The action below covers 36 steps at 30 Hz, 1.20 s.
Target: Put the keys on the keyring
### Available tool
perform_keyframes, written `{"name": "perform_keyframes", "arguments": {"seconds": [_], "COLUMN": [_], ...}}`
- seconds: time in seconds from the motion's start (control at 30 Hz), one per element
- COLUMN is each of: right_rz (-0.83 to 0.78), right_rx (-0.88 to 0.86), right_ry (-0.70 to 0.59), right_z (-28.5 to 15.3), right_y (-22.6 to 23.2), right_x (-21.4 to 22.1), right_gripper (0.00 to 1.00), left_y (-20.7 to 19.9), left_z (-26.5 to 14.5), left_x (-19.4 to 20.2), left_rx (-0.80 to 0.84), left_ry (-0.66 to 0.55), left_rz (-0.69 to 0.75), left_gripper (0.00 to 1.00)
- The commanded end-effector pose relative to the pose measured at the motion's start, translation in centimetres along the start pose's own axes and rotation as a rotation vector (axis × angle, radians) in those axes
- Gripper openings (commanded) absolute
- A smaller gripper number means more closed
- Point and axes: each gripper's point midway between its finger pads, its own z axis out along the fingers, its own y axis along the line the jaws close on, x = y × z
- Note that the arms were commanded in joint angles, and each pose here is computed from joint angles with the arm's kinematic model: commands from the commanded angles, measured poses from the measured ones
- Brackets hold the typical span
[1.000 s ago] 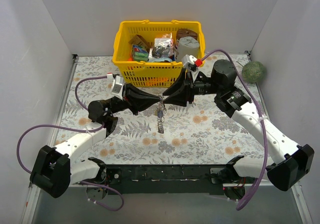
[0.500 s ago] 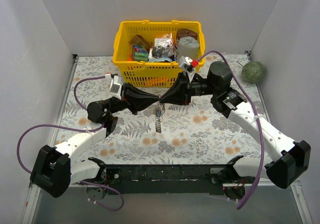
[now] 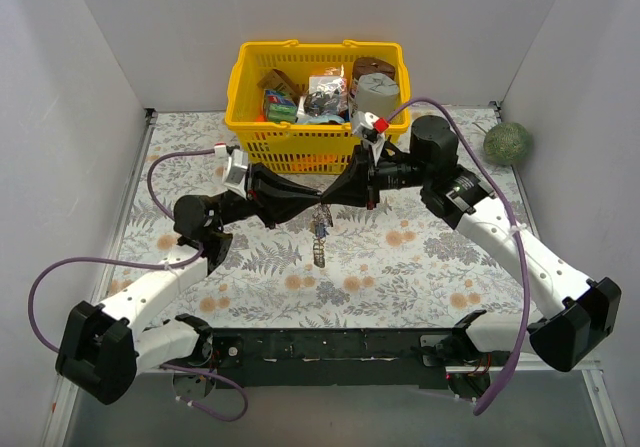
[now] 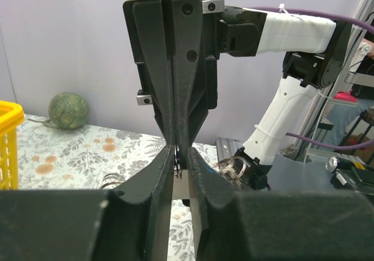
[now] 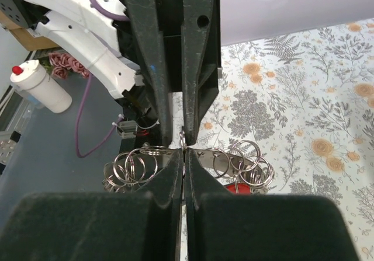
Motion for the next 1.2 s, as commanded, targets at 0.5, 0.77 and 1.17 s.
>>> {"name": "perform_keyframes", "arguments": {"seconds": [0.5, 0.77, 1.17], "right_rz": [-0.051, -0.063, -0.052], "right_rx": [0.105, 0.133, 0.108], "right_ry": [0.326, 0.415, 0.409], "right_z": [-1.4, -2.5, -2.2], "right_y": [-2.8, -3.3, -3.1], "right_x": [2.1, 3.5, 4.0], "right_gripper": [0.01, 0.01, 0.01], "left_y": [1.0, 1.9, 3.2], "left_z": [-0.3, -0.1, 0.5], "left_x": [1.5, 2.8, 4.8], "left_rx": [-0.009, 0.021, 0.041], "left_ry": [0.462, 0.543, 0.591], "left_rz": [0.117, 0.048, -0.035], "left_gripper": [0.48, 0.52, 0.44]}}
